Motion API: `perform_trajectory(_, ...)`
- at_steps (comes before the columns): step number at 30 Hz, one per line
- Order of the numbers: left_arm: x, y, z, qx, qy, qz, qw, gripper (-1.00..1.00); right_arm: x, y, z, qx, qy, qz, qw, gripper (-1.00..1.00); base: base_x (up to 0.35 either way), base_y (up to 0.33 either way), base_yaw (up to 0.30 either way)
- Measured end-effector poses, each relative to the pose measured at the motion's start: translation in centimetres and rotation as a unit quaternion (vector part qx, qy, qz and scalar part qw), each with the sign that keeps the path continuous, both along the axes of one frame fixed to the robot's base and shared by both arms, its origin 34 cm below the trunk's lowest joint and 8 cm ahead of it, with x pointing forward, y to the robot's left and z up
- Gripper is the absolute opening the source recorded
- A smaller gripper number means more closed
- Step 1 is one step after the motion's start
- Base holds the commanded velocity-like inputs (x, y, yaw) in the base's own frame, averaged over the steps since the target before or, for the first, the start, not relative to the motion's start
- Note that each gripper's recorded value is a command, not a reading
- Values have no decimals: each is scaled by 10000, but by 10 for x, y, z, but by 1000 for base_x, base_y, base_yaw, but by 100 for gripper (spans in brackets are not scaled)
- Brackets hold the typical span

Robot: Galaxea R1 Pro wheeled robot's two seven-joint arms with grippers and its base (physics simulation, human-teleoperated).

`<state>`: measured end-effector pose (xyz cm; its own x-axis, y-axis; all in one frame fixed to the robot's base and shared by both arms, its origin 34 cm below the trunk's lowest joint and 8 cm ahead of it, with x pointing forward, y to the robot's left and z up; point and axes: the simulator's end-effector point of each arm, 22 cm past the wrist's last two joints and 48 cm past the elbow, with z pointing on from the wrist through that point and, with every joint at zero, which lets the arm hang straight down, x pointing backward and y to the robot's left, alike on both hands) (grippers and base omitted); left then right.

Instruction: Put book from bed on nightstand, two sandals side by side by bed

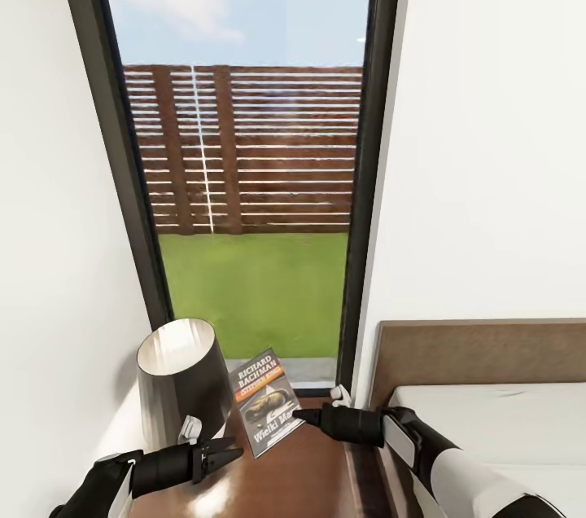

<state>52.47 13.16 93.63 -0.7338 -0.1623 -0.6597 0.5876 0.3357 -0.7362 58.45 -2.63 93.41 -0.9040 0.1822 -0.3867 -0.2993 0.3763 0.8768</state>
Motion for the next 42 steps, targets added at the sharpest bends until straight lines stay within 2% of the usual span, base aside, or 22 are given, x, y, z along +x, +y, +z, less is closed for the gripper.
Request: perform_trajectory(42,13,0,-36,22,22,3,10000,100,14,-2,-37,-50,-13,-42,10000,-100,0,0,0)
